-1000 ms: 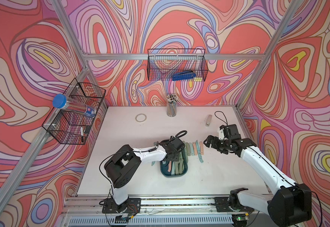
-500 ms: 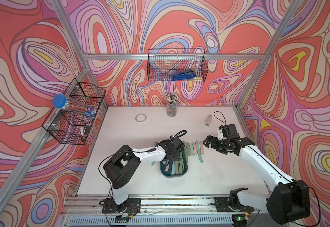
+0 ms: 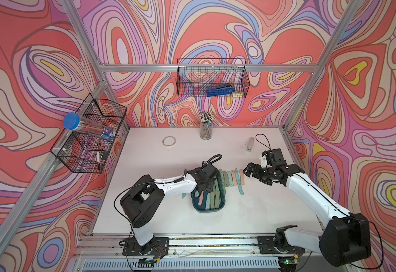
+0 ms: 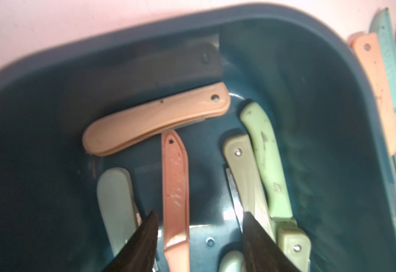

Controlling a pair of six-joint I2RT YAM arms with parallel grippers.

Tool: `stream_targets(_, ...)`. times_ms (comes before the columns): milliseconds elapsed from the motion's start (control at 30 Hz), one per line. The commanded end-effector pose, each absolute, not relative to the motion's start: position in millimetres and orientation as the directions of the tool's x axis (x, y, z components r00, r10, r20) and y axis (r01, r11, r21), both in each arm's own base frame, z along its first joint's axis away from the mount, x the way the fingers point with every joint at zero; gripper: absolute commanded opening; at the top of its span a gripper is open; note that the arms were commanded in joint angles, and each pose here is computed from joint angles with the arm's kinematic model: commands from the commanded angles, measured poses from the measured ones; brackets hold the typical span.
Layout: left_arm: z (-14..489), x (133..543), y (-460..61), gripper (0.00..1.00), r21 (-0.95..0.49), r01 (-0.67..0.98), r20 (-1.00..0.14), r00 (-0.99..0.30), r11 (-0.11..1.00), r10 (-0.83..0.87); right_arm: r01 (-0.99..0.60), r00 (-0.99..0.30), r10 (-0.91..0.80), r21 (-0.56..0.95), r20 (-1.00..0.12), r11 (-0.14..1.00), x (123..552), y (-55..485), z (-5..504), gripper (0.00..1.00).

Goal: Take the fruit knife out of the storage box
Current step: Pick up the fruit knife from the storage box.

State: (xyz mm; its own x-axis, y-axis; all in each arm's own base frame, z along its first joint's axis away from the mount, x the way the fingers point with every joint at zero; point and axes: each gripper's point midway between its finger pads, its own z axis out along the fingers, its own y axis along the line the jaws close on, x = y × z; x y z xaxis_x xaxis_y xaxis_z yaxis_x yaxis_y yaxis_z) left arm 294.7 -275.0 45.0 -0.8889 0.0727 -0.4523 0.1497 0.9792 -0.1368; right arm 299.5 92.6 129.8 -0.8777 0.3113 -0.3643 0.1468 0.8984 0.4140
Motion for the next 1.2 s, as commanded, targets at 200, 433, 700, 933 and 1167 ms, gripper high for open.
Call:
stream_targets(200, 24, 292, -268, 0.56, -0.115, 0.156, -0.383, -0.918, 0.981, 0.102, 0.146, -0.882, 0.311, 0.422, -0.354, 0.895, 302, 96, 126, 0.98)
stream_targets(433, 14, 291, -271, 0.51, -0.122, 0.159, -0.356, -0.928, 0.980, 0.106, 0.146, -0.883, 0.309, 0.419, -0.354, 0.896, 303, 96, 127, 0.98)
stream_targets(700, 10, 289, -268, 0.30, -0.100, 0.154, -0.328, -0.938, 0.983, 0.114, 0.145, -0.882, 0.309, 0.420, -0.356, 0.896, 304, 96, 128, 0.98)
stream_targets(933, 13, 290, -267, 0.21, -0.093, 0.158, -0.336, -0.935, 0.983, 0.118, 0.151, -0.882, 0.315, 0.421, -0.351, 0.894, 303, 96, 125, 0.98)
stream_targets(1167, 31, 292, -270, 0.16, -0.112, 0.173, -0.360, -0.925, 0.979, 0.122, 0.154, -0.883, 0.315, 0.418, -0.348, 0.895, 301, 95, 123, 0.98)
